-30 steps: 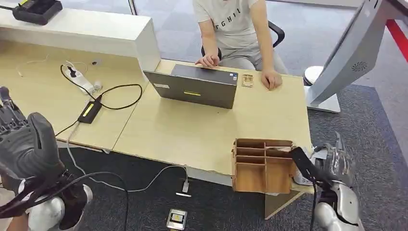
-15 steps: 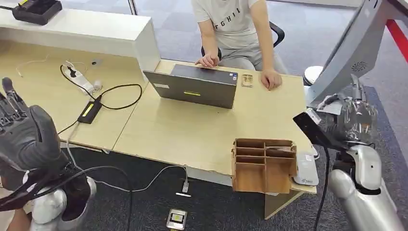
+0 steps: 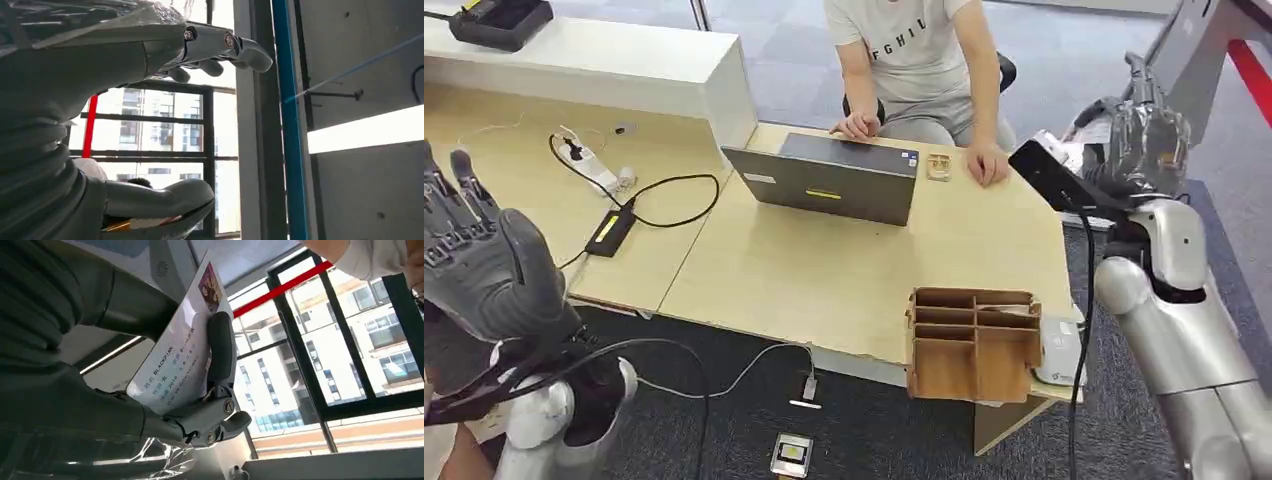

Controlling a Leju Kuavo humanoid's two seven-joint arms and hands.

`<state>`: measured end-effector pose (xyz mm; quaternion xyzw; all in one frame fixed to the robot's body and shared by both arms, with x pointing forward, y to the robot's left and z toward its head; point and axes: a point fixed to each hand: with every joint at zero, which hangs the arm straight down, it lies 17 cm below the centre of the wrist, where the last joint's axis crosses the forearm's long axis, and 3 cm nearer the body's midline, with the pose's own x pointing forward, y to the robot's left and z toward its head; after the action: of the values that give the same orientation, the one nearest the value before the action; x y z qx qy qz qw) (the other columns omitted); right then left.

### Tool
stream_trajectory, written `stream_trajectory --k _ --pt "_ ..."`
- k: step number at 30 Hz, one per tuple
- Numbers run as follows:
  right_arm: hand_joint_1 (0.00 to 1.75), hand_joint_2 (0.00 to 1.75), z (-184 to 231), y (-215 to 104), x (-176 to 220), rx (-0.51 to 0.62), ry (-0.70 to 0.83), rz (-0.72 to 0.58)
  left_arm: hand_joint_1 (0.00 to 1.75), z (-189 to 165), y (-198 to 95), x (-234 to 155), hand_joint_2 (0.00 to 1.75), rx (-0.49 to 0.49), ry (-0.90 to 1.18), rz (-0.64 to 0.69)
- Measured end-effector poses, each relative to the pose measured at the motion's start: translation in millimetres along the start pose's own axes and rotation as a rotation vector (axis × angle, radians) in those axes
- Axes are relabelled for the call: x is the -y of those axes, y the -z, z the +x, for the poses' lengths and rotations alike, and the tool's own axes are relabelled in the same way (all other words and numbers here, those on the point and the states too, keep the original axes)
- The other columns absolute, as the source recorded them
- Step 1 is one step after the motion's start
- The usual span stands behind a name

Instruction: Pass the card to the sensor for recognition and then transmit it.

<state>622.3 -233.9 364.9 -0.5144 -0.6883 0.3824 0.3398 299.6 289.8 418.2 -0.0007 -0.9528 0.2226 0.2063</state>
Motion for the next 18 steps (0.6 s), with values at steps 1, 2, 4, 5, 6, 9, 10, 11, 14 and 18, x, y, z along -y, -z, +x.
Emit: stream_trajectory --k 1,2,4,5,6,9,10,11,14,18 --pt "1.75 1.75 1.9 2.6 -3.3 -0.002 -0.006 0.012 0.00 -0.7 0.7 0.9 1.75 -0.001 -0.005 0.000" --pt "1.75 1.75 4.8 4.5 -9.4 -0.006 -0.015 0.031 0.00 -1.7 1.7 2.2 1.75 -0.001 -0.010 -0.001" --pt "1.75 1.75 5.6 5.1 -20.9 -0.016 -0.033 0.067 0.00 -2.0 3.4 5.9 1.75 0.003 -0.019 -0.005" --pt "1.75 1.75 7.7 4.6 -26.8 -0.018 -0.041 0.084 0.00 -2.4 4.0 7.6 1.75 0.005 -0.023 -0.008" --pt "1.75 1.75 9.3 4.5 -32.0 -0.020 -0.047 0.098 0.00 -2.8 4.6 8.1 1.75 0.006 -0.023 -0.008" --pt "1.75 1.75 13.4 3.7 -46.5 -0.025 -0.068 0.144 0.00 -4.4 6.0 10.6 1.75 0.006 -0.030 -0.008" --pt "1.75 1.75 15.6 3.4 -50.2 -0.023 -0.072 0.154 0.00 -4.8 6.3 10.9 1.75 0.006 -0.031 -0.008" --pt "1.75 1.75 17.6 3.6 -52.4 -0.021 -0.074 0.160 0.00 -5.0 6.7 11.3 1.75 0.006 -0.031 -0.008" --pt "1.75 1.75 21.9 3.0 -59.9 -0.015 -0.089 0.182 0.00 -5.6 8.8 15.0 1.75 0.011 -0.039 -0.013" --pt "1.75 1.75 23.2 -0.7 -71.5 -0.014 -0.119 0.221 0.00 -7.4 9.4 18.8 1.75 0.010 -0.046 -0.020"
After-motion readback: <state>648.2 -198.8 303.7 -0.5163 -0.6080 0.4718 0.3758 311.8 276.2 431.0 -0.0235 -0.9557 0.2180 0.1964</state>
